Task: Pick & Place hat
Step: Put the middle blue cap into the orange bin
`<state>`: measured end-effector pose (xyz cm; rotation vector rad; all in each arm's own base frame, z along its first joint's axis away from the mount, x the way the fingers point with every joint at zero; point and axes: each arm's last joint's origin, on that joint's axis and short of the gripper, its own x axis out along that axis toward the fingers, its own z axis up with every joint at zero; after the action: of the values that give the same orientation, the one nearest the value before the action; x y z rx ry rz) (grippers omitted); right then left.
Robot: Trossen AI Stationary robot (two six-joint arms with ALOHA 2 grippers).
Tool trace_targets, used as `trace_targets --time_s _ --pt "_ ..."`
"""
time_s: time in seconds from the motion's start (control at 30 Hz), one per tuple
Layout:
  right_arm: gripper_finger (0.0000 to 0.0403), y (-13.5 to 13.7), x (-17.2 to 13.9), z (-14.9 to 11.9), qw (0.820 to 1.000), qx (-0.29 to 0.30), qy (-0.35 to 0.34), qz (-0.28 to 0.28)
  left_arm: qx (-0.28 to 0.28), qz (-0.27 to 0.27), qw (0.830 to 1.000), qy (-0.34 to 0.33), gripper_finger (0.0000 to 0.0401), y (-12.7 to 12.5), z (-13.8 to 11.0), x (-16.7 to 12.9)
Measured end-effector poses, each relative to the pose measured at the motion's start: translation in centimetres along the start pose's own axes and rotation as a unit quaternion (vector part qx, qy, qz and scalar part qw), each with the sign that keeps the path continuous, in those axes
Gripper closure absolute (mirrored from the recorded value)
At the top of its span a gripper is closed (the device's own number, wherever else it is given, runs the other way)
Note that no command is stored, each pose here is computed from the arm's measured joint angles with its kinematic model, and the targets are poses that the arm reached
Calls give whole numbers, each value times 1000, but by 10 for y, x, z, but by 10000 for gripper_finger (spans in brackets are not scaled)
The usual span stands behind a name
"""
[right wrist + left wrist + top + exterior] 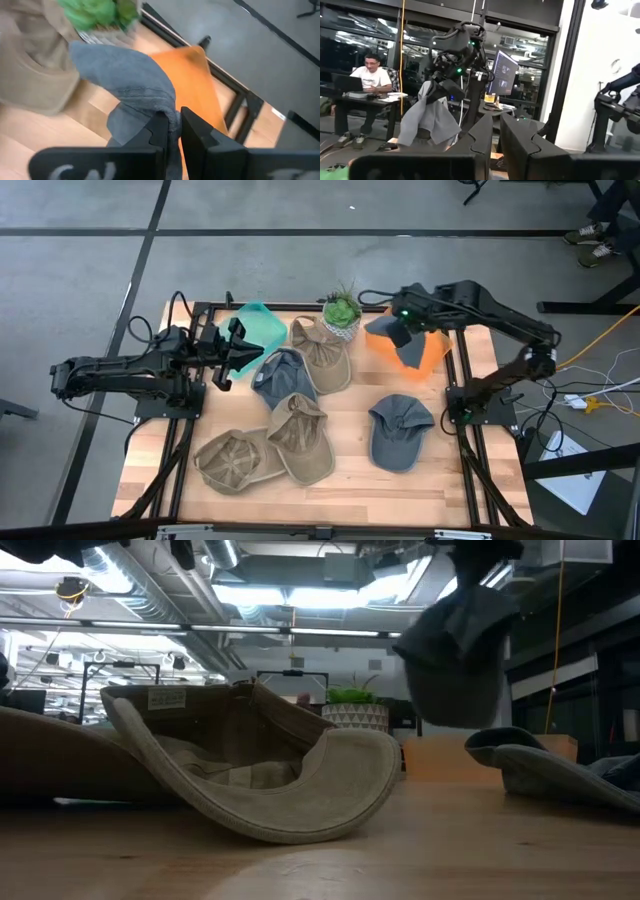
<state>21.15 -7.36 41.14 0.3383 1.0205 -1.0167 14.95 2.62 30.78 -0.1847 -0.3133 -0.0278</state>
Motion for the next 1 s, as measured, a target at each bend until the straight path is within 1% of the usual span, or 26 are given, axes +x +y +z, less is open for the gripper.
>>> trace_targets --time_s 0.13,0.23,0.37,0.47,0.6,0.7,0.77,0.9,1.0 --pt "367 -11 11 -15 1000 -11 20 -19 0 20 1000 1 368 1 -1 0" --pt "367 -15 22 -23 998 -16 32 -47 0 31 1000 4 368 2 -2 0" --pt "367 -11 41 -34 994 -38 53 -82 -3 34 999 16 368 3 -4 0" --pt "367 -4 60 -40 993 -42 58 -89 -5 37 999 27 368 3 -6 0" --pt "367 7 82 -47 994 -41 50 -83 -6 39 999 34 368 4 -8 0" --pt "367 11 94 -52 994 -56 47 -83 -6 40 998 38 368 4 -8 0" --pt "367 12 99 -55 992 -70 45 -99 -7 40 998 38 368 4 -8 0" --pt "367 9 102 -58 985 -84 25 -148 -7 41 998 42 368 4 -9 -1" --pt "367 10 104 -56 984 -79 7 -162 -8 43 998 44 368 4 -10 -1"
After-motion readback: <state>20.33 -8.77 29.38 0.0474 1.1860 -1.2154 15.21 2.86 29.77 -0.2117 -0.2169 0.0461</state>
